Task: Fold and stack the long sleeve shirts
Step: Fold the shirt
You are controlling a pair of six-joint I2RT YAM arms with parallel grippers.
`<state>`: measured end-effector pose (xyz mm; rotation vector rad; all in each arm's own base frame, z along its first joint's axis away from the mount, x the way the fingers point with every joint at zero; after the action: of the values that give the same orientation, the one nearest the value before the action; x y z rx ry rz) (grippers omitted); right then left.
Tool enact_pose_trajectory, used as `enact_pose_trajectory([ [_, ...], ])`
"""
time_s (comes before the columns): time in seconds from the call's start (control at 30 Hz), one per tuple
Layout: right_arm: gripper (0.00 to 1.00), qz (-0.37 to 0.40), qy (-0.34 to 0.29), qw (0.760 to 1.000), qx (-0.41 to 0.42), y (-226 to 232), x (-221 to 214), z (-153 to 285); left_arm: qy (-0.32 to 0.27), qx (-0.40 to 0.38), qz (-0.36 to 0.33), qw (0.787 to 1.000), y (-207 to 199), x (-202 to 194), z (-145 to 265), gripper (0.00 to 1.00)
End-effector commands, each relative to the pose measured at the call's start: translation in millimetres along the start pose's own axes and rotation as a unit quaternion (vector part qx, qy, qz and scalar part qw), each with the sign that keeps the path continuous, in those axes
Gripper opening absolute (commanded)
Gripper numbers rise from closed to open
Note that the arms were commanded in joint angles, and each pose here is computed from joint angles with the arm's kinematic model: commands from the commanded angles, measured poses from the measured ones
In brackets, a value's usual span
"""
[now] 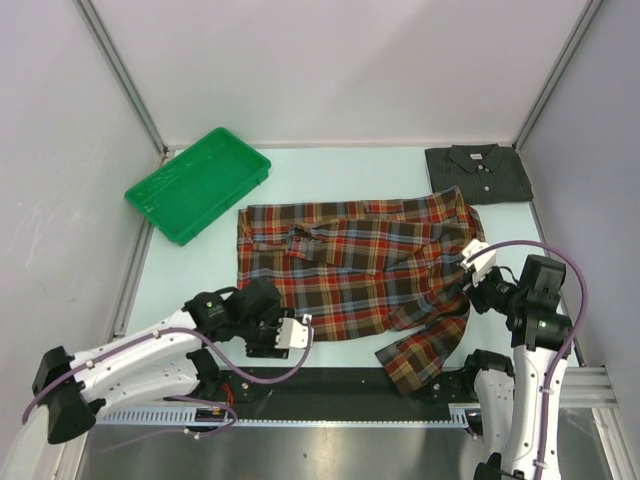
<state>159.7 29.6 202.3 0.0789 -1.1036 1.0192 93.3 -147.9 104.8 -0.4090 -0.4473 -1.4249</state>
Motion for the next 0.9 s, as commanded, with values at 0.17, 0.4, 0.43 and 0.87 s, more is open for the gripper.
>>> enact_pose_trajectory([
  [0.17, 0.0, 0.015, 0.025, 0.999, 0.022, -5, -13, -7, 0.158, -0.02, -0.007, 0.987, 10, -49, -5, 0.57],
  [0.4, 0.0, 0.011, 0.028, 0.999, 0.021, -14, -15, -13, 0.191, -0.013, -0.014, 0.981, 14, -64, -15, 0.58],
  [0.43, 0.0, 0.011, 0.028, 0.999, 0.02, -15, -15, -13, 0.195, -0.01, -0.016, 0.981, 15, -67, -18, 0.56],
  [0.87, 0.0, 0.009, 0.028, 1.0, 0.011, -17, -11, -10, 0.14, 0.026, 0.021, 0.99, 33, -59, -6, 0.0],
])
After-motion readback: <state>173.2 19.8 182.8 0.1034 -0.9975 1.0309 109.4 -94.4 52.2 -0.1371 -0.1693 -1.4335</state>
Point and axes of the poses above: each gripper's point midway between its finger pads, its own z axis back along the fingers, its own y axis along the line the jaws close on, x = y × z, the point moved 4 cm from there along z, back along the fingers, and after that the axes turned 14 degrees about z, right-handed, at the moved point
